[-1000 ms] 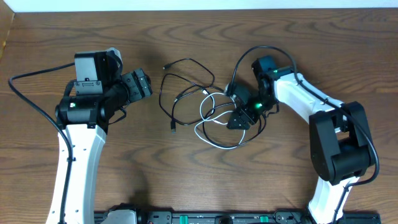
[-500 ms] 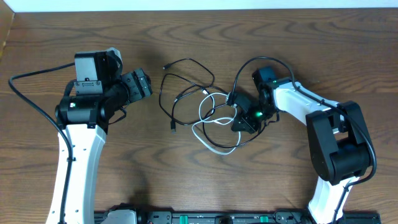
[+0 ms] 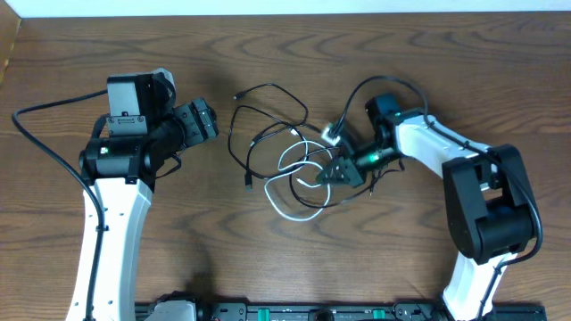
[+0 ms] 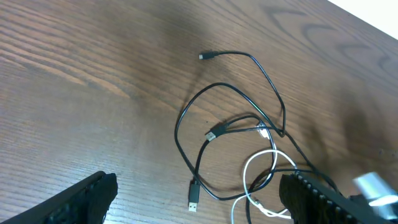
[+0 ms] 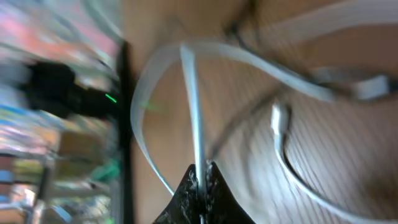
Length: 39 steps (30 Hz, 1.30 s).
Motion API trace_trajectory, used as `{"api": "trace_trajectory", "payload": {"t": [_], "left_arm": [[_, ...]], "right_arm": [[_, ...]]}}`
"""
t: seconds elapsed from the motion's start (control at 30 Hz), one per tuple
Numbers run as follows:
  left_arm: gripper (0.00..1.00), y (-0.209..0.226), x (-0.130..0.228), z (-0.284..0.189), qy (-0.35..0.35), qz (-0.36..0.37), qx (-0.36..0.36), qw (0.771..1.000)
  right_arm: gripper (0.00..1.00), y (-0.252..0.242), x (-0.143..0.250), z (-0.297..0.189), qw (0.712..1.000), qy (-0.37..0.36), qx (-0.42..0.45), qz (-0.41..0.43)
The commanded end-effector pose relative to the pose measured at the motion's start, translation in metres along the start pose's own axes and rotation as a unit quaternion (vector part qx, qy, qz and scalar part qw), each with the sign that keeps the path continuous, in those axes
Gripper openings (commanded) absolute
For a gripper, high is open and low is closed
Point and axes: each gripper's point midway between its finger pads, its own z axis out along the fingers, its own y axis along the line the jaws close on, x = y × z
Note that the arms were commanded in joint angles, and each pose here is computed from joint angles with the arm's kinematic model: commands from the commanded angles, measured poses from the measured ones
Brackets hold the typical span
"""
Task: Untangle cables
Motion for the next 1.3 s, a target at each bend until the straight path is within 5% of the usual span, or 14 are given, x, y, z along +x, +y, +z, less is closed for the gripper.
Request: {"api": "trace_trajectory", "payload": {"t": [0.0,0.33,0.67,1.27], "left_arm": [[0.89,-0.001,-0.005,-0.003,-0.007,0.008,0.001,1.0],[0.89,-0.001,-0.005,-0.003,-0.007,0.008,0.001,1.0],[0.89,-0.001,-0.005,-0.003,-0.007,0.008,0.001,1.0],[0.89,-0.001,-0.005,-0.003,-0.007,0.008,0.001,1.0]], "right_arm": [[0.01,0.055,-0.057,-0.034,0.987,-0.109,-0.113,-0.042],[0.01,0.138,-0.111,-0.089,0.972,-0.158,-0.114,-0.134],[0.01,0.213,-0.161,-0.158,0.942,-0.255,0.046,-0.215],[0.01,0.276,-0.166,-0.243,0.883,-0.376,0.135,-0.245]]}}
